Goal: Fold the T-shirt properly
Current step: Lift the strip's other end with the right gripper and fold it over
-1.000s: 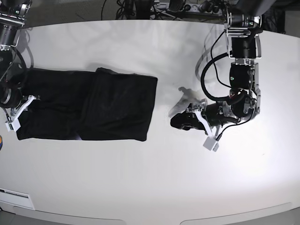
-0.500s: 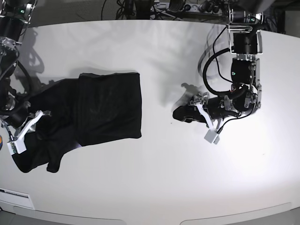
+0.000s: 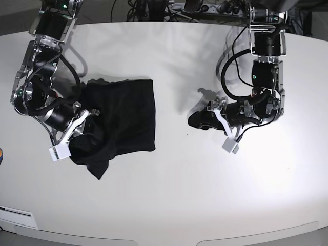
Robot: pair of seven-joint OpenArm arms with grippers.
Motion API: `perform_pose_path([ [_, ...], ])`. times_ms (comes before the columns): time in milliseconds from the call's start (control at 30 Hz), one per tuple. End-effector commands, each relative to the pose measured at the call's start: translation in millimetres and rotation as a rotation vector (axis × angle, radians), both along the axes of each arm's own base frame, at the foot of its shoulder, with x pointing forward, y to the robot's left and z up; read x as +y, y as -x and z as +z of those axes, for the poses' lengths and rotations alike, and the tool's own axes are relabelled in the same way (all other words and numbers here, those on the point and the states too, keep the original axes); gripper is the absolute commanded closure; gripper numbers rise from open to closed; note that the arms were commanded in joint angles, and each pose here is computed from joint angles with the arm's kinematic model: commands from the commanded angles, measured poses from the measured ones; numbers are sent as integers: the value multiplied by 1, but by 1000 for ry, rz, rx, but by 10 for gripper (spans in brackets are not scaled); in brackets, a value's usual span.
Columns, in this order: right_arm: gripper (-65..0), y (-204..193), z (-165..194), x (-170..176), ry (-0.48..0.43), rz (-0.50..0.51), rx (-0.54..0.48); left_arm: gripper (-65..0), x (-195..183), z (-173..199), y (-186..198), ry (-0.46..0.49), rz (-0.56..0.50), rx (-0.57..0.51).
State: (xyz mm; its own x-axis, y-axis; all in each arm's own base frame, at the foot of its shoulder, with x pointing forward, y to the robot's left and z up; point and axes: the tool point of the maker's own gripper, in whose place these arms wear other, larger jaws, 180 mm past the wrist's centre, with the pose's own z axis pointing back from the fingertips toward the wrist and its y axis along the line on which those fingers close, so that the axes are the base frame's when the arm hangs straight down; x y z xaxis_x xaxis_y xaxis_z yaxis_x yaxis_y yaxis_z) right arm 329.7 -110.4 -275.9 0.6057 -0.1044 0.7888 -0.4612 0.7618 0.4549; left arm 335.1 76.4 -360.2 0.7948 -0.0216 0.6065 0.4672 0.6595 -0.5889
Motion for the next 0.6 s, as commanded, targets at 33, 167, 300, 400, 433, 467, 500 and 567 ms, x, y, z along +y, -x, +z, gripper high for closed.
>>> perform_pose_path([
  [33,0,-1,12,5,-37,12,-45,-237,-1,18,-12,30,4,-61],
  [167,0,5,8,19,-70,26,-42,-237,-1,19,-12,33,4,-61],
  [300,0,7,9,37,-111,53,-65,-237,-2,20,-12,44,4,-62],
  [400,-292,14,9,63,-128,133,-65,-237,-2,21,-12,45,4,-63],
  [433,-373,18,11,77,-130,186,-71,-237,-2,21,-12,45,4,-63],
  [467,-392,25,15,93,-134,263,-101,-237,-2,21,-12,45,5,-63],
  [500,-391,33,20,108,-137,341,-135,-237,-2,21,-12,45,5,-63],
  [567,-390,42,26,129,-161,426,-146,-237,-3,22,-12,54,5,-64],
])
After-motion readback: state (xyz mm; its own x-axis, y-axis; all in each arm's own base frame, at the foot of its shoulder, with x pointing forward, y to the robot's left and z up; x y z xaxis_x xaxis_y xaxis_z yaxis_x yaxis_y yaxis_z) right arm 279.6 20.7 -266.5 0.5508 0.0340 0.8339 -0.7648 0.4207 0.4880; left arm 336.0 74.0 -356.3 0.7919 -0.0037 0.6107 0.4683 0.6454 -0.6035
